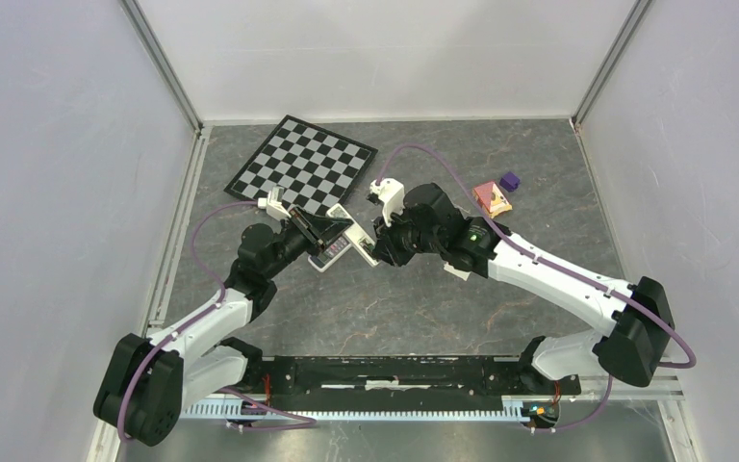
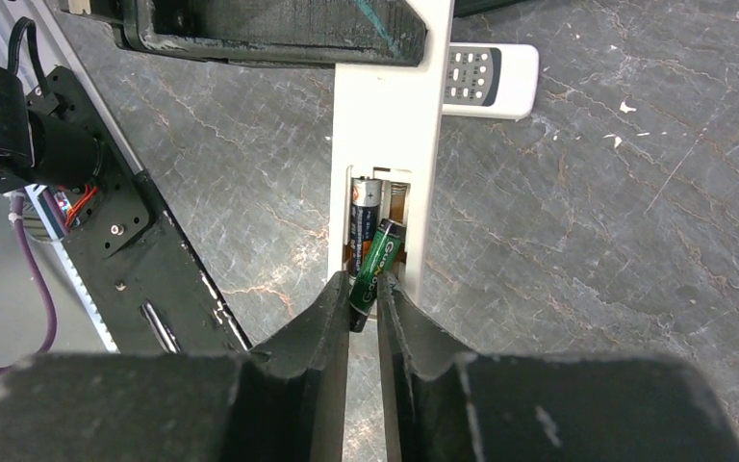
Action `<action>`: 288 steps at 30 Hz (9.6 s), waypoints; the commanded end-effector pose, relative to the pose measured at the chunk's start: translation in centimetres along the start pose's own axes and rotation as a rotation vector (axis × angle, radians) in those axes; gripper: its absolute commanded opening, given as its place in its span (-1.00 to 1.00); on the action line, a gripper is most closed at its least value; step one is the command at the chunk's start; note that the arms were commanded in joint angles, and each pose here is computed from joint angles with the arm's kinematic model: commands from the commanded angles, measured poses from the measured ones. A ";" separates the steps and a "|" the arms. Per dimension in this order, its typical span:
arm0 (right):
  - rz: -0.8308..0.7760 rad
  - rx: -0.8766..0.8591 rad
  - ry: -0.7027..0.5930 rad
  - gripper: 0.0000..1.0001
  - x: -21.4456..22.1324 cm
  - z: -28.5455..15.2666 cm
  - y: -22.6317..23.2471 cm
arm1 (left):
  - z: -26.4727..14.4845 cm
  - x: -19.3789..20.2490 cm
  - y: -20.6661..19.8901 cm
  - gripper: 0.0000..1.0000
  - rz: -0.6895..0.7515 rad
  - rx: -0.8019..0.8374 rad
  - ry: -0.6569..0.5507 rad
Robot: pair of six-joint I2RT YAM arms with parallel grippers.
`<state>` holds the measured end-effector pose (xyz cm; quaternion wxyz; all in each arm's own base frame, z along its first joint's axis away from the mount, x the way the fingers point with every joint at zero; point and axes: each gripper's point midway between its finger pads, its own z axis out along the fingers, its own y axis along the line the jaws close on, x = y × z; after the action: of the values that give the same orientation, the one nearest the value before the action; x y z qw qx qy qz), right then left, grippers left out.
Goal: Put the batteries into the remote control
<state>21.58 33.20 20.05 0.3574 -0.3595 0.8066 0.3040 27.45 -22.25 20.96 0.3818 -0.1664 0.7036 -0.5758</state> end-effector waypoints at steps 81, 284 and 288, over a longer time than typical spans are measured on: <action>0.748 -0.048 -0.698 0.42 -7.8 -6.1 -0.6 | -1.9 -2.7 -9.2 -0.96 -0.512 0.195 -0.018; 0.302 0.496 0.650 -0.10 23.2 -0.5 -10.3 | -1.9 1.9 6.6 -0.96 0.219 -0.250 -0.102; 0.287 0.507 0.674 -0.32 23.6 -1.0 -10.5 | -1.9 1.9 6.9 -0.96 0.221 -0.255 -0.103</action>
<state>20.44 20.03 1.21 0.1641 -0.2245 0.9596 0.0434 25.77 -20.56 13.00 0.4257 -0.1784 0.7750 -0.4317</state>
